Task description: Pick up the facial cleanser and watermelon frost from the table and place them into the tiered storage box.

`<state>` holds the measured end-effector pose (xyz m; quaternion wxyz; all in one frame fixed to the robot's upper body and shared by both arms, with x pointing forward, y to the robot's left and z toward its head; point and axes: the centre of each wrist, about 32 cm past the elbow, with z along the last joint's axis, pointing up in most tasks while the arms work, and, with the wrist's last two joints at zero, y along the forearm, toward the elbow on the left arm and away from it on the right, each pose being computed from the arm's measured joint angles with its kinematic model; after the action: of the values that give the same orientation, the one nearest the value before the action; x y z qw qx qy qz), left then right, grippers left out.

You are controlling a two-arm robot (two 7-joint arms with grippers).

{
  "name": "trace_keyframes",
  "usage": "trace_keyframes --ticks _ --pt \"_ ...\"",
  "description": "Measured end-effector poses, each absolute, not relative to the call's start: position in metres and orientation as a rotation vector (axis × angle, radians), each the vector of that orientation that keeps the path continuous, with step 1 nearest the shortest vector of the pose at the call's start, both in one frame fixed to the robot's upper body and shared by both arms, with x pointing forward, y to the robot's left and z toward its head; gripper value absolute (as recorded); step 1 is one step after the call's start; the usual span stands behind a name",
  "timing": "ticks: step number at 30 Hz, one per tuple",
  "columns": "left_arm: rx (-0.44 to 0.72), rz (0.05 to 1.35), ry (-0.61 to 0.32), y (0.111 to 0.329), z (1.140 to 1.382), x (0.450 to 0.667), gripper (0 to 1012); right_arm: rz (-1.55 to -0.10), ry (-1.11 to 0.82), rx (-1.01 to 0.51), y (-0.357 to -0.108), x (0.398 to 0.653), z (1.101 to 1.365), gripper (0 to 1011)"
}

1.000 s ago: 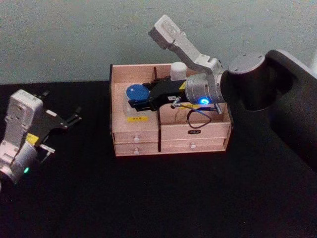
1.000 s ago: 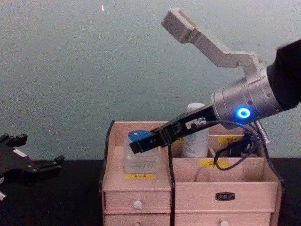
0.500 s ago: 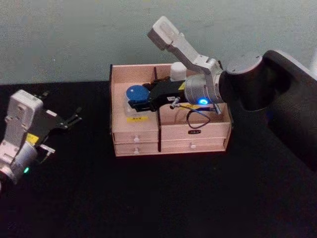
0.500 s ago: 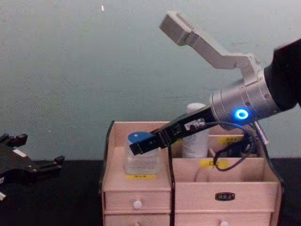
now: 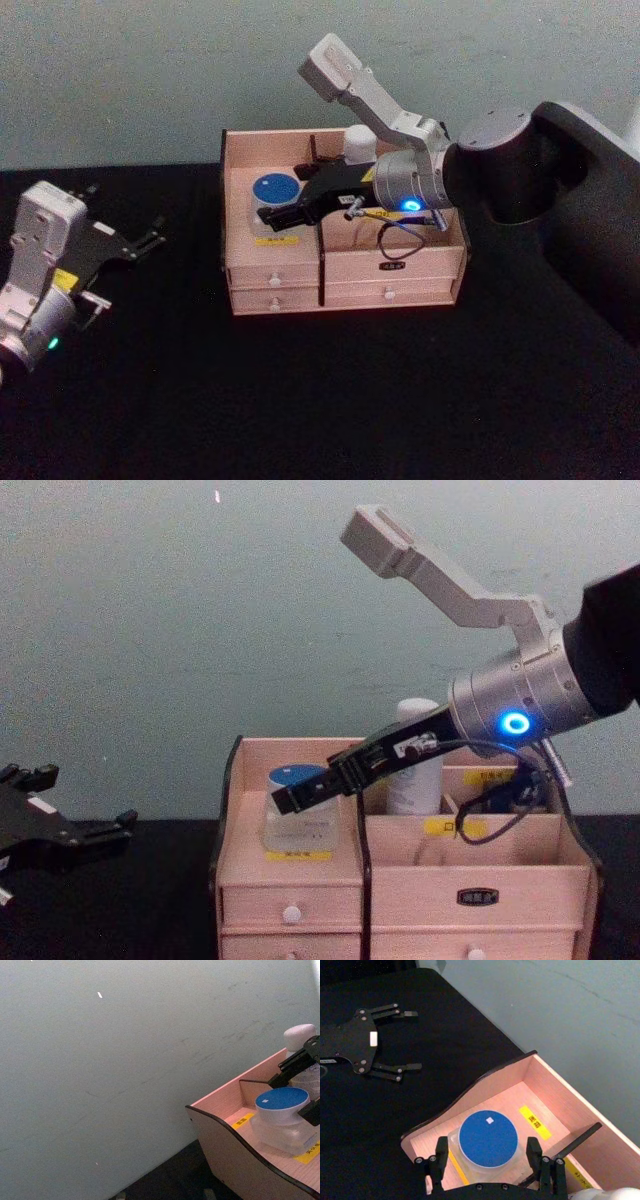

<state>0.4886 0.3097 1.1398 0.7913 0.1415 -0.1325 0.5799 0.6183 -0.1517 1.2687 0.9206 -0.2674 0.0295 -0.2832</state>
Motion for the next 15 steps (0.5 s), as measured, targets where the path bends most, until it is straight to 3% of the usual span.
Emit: trace_keyframes --ticks 15 --pt "0.304 1.248 -0.285 0.3097 1.1398 0.4886 1001 -0.575 0.047 -0.524 -0.1519 0.6155 1.2720 1000"
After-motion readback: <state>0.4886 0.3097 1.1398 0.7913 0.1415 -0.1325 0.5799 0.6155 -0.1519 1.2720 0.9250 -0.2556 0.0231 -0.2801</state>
